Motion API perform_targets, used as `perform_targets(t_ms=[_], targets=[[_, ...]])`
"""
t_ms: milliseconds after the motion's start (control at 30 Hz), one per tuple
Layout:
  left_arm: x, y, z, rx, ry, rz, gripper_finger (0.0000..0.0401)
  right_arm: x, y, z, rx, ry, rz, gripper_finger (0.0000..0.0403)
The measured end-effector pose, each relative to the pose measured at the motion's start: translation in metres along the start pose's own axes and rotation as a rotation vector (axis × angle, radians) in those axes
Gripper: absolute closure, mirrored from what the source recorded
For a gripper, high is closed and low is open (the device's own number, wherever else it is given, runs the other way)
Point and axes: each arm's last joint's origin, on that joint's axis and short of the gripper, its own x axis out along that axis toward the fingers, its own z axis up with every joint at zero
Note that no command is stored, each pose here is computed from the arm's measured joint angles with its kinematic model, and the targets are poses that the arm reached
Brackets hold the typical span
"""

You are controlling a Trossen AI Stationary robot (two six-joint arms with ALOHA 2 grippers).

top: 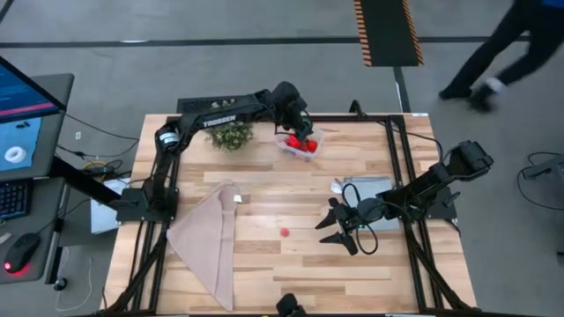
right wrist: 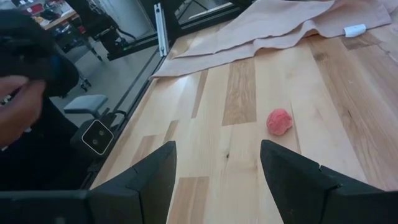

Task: Pick and placing Produce into tupperware
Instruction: Put the watermelon into the transparent bin, then put the peach into the transparent bin

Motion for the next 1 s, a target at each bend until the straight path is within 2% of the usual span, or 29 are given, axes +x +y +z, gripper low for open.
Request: perform_targets(t_ms=[167,400,600,700,800,900,1000], targets=[[-0.006,0.005,0.003,0.014,-0.007,0.003,0.0087,0.0,0.0,0.0,0.0,-0.002,0.0,0.0147],[0.002,0.009,0.004,0.05,-0.013,-0.11,0.0008,0.0,0.0,0.0,0.0,0.001,0.0,0.0147],[-0.018,-0.005,0.022,0.156,-0.14,-0.283,0.0017,0.0,0.0,-0.001,0.0,0.009,-0.002,0.0147],[-0.03,-0.017,0.03,0.179,-0.206,-0.337,0.0019,0.0,0.0,-0.001,0.0,0.011,-0.001,0.0147],[-0.047,-0.038,0.039,0.247,-0.279,-0.477,0.0019,0.0,-0.001,-0.001,0.001,0.015,-0.007,0.0147],[-0.063,-0.069,0.04,0.355,-0.32,-0.638,0.0019,0.0,-0.002,-0.001,0.001,0.017,-0.008,0.0147],[-0.071,-0.097,0.032,0.543,-0.335,-0.761,0.0019,0.0,-0.001,-0.001,0.001,0.017,-0.008,0.0147]])
